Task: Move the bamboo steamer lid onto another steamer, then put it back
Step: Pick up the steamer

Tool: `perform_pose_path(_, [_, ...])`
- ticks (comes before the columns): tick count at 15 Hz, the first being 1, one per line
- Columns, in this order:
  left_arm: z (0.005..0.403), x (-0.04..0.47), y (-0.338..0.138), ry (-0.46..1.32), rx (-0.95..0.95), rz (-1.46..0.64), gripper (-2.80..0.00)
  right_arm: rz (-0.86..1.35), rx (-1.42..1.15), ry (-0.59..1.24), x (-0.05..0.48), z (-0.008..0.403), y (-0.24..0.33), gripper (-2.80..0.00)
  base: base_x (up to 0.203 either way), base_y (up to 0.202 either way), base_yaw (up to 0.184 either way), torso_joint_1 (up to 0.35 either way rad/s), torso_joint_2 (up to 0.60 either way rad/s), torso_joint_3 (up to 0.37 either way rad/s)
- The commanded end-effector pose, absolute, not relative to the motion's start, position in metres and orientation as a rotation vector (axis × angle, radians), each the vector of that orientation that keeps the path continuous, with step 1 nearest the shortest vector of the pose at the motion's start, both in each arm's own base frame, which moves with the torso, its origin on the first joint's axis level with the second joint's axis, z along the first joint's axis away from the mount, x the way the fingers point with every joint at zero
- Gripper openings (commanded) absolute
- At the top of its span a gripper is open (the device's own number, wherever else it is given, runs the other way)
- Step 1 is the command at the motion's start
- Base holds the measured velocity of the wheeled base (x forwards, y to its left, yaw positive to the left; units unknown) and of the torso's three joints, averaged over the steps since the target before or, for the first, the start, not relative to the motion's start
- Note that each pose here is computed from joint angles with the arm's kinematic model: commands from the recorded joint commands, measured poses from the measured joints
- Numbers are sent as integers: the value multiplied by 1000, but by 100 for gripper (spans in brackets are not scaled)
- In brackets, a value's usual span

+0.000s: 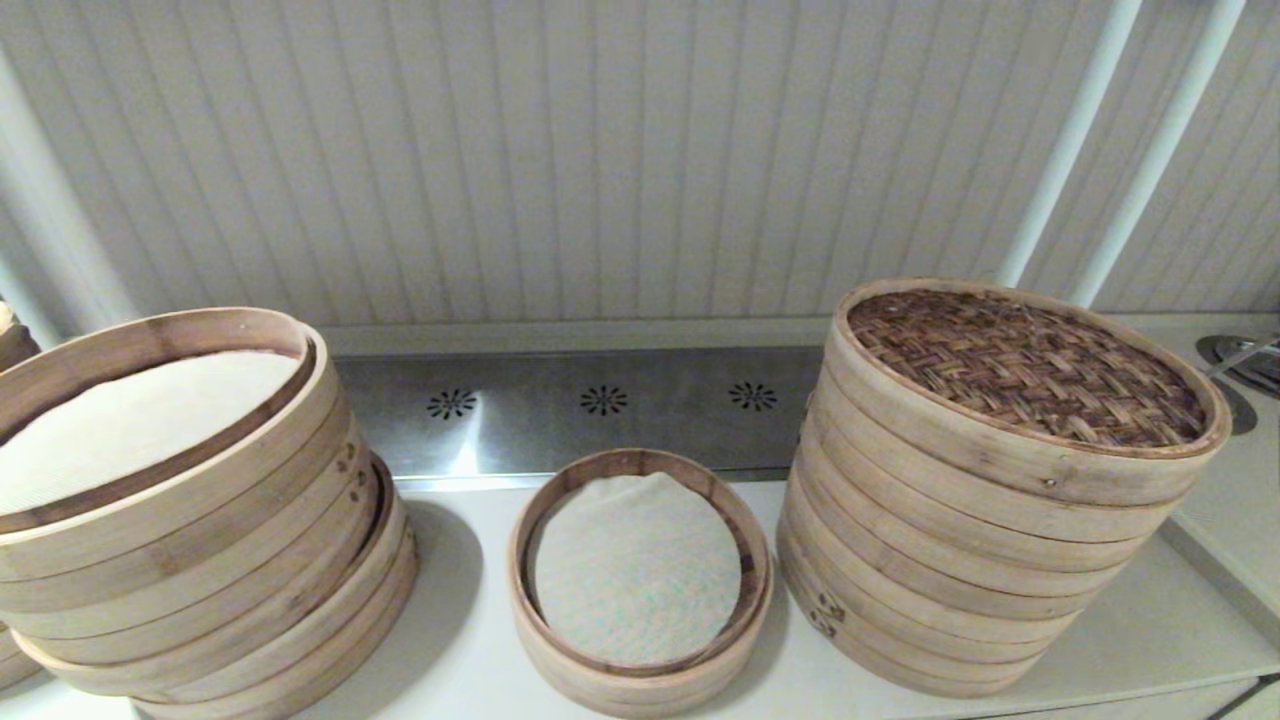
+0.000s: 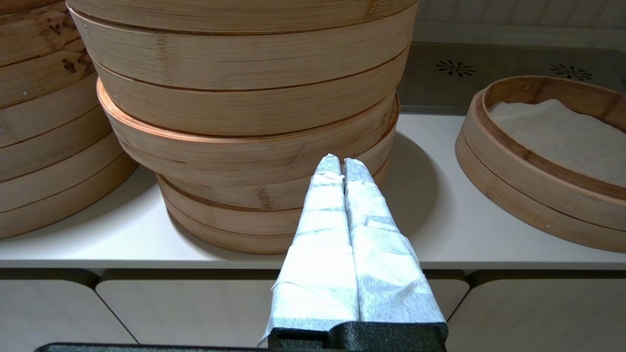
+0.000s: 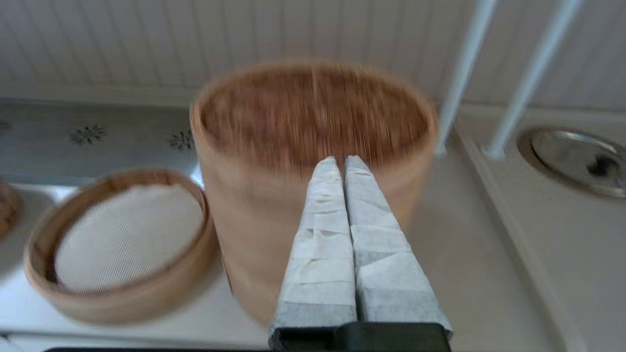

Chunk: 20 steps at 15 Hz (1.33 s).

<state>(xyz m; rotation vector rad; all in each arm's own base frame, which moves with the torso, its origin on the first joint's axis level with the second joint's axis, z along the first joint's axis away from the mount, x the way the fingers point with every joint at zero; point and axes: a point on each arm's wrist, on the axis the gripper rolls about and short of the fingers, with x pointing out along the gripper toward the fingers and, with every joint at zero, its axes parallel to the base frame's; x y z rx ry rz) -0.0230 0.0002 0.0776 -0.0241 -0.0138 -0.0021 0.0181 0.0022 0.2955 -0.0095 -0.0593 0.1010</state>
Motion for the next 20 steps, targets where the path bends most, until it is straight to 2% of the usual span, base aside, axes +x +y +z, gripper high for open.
perform_pose_path(1, [78,-23,0,-14,-25,-2,-280,109,-4,59,92,328,3,-280,0,0,0,0,0,0])
perform_pose_path(3, [78,-23,0,-14,-25,-2,-280,125,0,113,131,347,6,-280,0,0,0,0,0,0])
perform_pose_path(4, [78,-23,0,-14,-25,-2,-280,132,4,153,149,351,7,-189,0,0,0,0,0,0])
perform_pose_path(5, [78,-23,0,-14,-26,-2,-280,135,7,196,166,352,9,0,0,0,0,0,0,0])
perform_pose_path(14, [78,-23,0,-14,-25,-2,-280,95,-11,367,247,326,23,0,0,0,0,0,0,0])
perform_pose_path(20, [78,-23,0,-14,-26,-2,-280,98,-16,414,262,314,27,0,0,0,0,0,0,0])
